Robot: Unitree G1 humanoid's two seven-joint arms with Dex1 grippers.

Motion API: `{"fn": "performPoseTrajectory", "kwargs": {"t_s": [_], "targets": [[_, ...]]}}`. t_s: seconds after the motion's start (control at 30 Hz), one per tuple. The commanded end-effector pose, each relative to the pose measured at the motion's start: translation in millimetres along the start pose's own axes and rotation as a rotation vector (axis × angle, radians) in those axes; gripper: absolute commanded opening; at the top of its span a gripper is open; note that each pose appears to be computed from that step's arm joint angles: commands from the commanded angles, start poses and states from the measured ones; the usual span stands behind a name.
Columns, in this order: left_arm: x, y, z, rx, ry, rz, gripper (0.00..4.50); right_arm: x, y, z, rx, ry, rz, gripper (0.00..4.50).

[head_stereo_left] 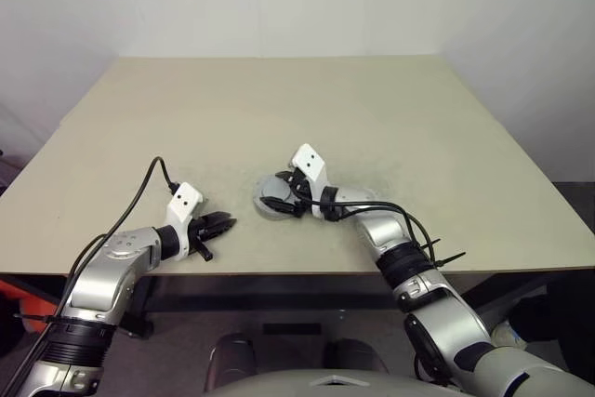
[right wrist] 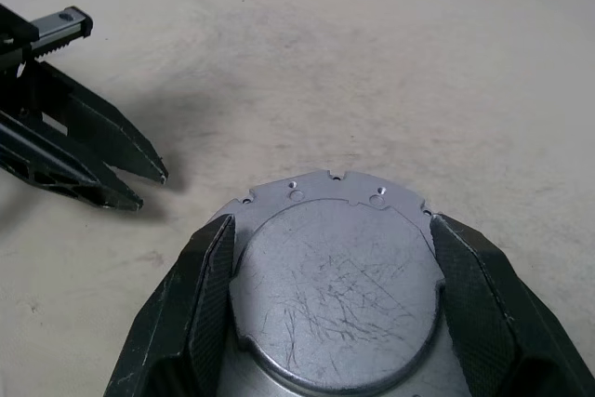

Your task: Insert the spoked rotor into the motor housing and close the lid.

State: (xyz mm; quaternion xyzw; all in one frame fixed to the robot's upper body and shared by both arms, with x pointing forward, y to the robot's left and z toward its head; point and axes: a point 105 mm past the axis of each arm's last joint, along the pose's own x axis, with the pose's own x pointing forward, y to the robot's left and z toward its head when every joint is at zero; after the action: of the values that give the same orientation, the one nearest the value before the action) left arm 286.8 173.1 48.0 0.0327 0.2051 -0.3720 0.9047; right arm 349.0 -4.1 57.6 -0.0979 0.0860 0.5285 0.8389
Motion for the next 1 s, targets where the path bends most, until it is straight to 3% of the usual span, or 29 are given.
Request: {"fn": "performPoseTrajectory", "kwargs": {"t_s": [0.03,0.27,0.47,0.6,0.67,0.87,1.0], "targets": [[-3.1,1.9,16.8,0.03,-0.049,0.01,1.0,-5.9,-4.7,-38.4,0.048,0.169,-0.03,3.2],[-0.2,-0.6,22.3,-0.002,-0.079,0.005,1.0,-8.4,-5.3,-46.0,0.057,0.213,-0.027,3.2],[15.6,11.8,58.7,-0.19,-0.233,0.066,1.0,-8.3,-7.3,-44.1,0.055,0.214,-0.031,3.2],[30.7,13.8,80.4,-0.299,-0.297,0.046,0.03,-8.3,-8.1,-42.6,0.05,0.213,-0.033,3.2],[37.7,12.4,84.8,-0.329,-0.296,0.021,0.03,-8.2,-8.4,-41.3,0.048,0.21,-0.035,3.2],[57.7,5.4,71.5,-0.383,-0.179,-0.054,0.03,-8.8,-10.6,-38.4,0.044,0.2,-0.051,3.2],[59.3,1.0,44.3,-0.401,-0.035,-0.06,0.03,-11.8,-14.5,-36.8,0.051,0.191,-0.076,3.2]]}}
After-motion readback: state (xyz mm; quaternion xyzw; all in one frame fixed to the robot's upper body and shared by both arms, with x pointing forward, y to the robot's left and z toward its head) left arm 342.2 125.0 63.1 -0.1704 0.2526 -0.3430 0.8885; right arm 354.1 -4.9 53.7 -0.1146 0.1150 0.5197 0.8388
